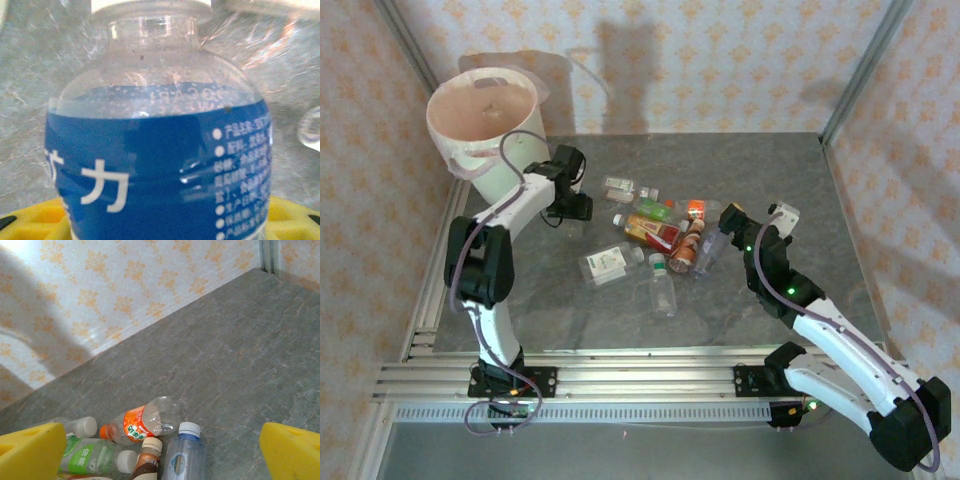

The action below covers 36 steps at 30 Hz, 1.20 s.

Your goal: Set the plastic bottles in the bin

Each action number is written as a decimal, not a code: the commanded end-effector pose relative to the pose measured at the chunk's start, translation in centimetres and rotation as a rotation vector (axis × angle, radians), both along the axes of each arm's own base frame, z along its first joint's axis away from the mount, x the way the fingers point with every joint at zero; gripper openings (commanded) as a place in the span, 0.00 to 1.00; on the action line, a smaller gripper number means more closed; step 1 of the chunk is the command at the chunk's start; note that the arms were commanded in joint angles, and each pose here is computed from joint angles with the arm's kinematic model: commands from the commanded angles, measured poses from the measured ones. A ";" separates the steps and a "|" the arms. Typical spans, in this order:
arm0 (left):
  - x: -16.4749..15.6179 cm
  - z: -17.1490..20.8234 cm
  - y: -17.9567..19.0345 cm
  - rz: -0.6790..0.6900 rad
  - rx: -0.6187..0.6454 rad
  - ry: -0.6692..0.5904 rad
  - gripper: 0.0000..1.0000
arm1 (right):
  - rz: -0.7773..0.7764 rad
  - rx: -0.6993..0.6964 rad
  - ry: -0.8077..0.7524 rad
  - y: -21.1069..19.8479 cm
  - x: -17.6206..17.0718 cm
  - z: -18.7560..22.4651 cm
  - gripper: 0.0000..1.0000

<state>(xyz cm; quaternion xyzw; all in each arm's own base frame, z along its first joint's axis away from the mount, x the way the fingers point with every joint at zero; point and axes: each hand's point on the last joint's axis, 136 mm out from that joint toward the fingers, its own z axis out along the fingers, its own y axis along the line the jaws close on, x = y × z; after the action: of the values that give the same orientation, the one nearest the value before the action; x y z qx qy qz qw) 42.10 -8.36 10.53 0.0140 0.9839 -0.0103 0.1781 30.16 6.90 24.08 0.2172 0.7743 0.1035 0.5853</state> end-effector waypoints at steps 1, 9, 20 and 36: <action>0.0 3.1 -0.9 -0.017 -0.037 -0.101 0.56 | 0.085 -0.001 -0.042 1.2 0.0 0.5 0.99; -1.4 7.9 -4.2 -0.119 -0.078 -0.208 0.56 | 0.473 -0.078 -0.119 7.5 -0.3 2.2 0.99; -1.2 16.0 -8.1 -0.182 -0.211 -0.406 0.56 | 0.656 -0.058 -0.120 11.1 -0.7 2.7 0.99; -0.2 31.3 -3.8 -0.021 -0.127 -0.842 0.54 | 0.620 -0.049 -0.115 10.7 -0.4 2.8 0.99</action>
<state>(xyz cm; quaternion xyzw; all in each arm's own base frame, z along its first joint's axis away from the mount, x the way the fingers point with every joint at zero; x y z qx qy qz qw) 41.72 -14.39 37.02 0.0525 0.8603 -0.1027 0.4966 29.51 17.36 24.48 -0.0522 0.7906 0.2602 0.5518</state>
